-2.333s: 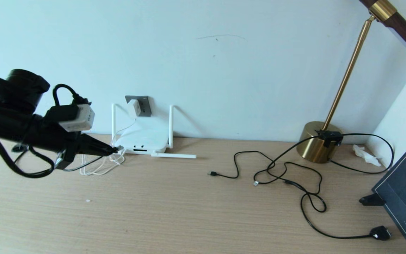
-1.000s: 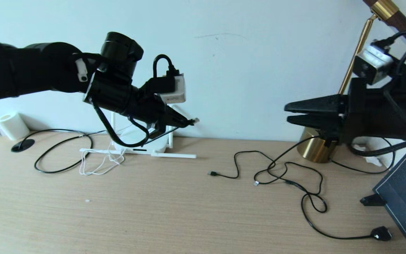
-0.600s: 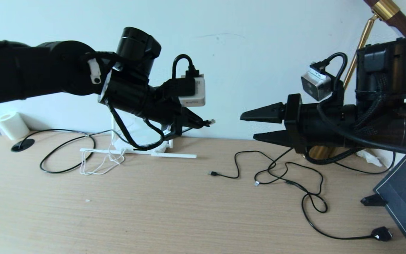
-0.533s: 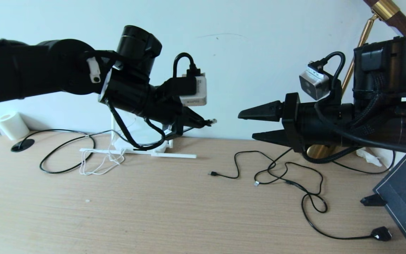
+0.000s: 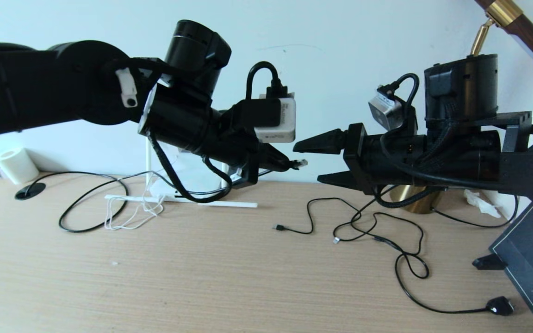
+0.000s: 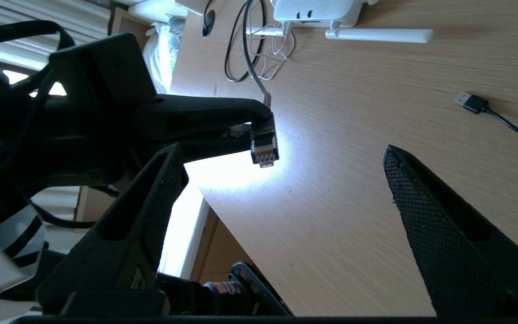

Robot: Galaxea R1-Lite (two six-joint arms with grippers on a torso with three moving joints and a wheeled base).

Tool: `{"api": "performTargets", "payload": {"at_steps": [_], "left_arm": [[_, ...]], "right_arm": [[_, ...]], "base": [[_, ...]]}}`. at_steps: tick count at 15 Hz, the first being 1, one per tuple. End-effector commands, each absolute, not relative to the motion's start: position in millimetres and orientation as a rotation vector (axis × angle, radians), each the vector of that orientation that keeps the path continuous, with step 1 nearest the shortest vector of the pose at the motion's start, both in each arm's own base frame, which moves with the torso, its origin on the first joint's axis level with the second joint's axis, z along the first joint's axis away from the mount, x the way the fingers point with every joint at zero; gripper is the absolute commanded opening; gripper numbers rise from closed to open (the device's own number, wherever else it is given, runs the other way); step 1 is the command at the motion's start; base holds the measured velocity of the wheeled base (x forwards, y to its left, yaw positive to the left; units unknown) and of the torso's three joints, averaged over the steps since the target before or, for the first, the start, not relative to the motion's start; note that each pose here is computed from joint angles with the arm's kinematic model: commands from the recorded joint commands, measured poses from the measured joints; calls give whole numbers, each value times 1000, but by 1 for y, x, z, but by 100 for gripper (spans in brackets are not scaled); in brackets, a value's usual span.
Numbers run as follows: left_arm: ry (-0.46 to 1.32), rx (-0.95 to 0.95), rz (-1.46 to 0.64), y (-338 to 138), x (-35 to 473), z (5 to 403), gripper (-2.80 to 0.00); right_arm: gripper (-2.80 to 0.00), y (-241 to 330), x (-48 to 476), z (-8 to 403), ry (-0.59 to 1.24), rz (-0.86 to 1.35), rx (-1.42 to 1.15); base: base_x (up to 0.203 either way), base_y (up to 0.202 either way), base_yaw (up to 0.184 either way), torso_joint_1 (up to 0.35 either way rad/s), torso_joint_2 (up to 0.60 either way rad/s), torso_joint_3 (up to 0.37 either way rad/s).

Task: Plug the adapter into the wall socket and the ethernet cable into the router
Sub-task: Hand it to the other hand

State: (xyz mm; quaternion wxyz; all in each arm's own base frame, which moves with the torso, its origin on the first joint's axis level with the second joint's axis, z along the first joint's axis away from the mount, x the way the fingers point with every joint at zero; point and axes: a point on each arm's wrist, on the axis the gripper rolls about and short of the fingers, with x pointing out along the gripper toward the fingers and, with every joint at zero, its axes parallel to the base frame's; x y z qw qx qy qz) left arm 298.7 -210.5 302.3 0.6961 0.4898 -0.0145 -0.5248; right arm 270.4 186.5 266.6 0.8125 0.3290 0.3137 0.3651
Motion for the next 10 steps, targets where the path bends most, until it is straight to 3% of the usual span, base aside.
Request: {"api": "performTargets", "payload": {"at_steps": [1, 10], "left_arm": [[-39, 1098, -1171, -209, 296, 305, -280], [-31, 1098, -1171, -209, 296, 304, -280]], "right_arm": [[0, 195, 277, 261, 684, 776, 701], [0, 206, 282, 257, 695, 779, 700]], "base": [[0, 0, 0, 0, 0, 0], [0, 0, 0, 0, 0, 0]]}}
